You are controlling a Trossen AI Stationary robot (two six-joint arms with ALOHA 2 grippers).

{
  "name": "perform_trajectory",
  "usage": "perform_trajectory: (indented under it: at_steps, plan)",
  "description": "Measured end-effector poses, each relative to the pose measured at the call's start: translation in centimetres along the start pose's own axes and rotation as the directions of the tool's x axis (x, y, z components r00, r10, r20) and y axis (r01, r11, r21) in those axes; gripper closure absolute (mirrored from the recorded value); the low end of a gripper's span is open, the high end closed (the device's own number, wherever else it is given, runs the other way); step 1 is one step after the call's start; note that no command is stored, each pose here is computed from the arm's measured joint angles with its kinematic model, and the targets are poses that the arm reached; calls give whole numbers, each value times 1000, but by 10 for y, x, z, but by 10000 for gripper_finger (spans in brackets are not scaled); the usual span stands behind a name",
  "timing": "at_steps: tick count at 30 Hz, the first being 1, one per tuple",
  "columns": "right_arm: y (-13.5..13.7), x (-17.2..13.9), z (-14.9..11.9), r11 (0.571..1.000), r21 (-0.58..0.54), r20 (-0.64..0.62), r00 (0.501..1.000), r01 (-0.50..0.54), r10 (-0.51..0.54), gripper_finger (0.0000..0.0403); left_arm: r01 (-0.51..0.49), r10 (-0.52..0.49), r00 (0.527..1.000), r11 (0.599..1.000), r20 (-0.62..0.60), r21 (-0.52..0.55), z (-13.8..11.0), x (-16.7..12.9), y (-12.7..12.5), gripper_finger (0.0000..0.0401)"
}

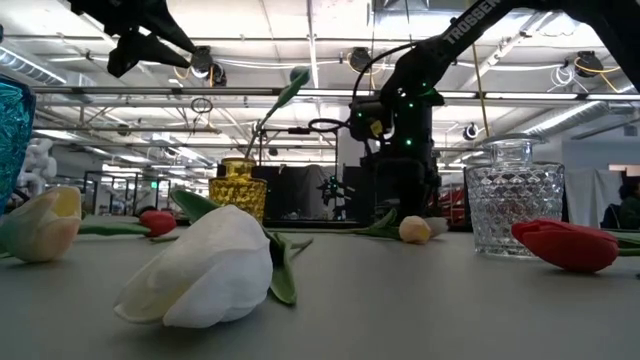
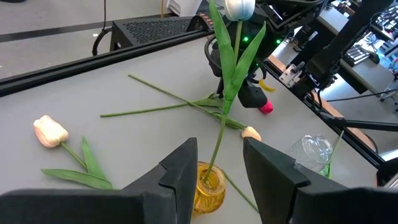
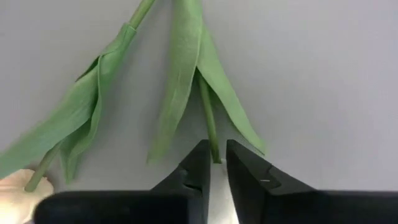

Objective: Sort flowers into vase by color
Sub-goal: Put the top white tulip into the yellow vase

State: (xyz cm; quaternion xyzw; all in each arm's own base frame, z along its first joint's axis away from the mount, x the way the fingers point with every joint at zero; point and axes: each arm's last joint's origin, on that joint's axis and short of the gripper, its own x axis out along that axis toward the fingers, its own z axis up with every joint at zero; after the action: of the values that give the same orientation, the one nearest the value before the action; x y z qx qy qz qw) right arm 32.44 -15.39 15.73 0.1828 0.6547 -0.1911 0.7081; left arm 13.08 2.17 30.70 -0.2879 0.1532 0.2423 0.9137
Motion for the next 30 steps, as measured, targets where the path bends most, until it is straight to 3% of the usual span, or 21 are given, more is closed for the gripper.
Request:
perform_trajectory:
  at_steps: [6,24,30]
  plan:
    - [0,0,-2,1000,-7,-22,1000,1,-2,400,0,0,1000,1000,0,0,0,0,0,264]
    - [-2,-2,-21,998,-61,-218,976,7,-20,403,-1,1,1000,1000,-1,8,0,0,0,264]
    - [-2,-2,-20,998,-62,-209,978,6,-19,399,-2,2,1000,1000,-2,9,0,0,0,264]
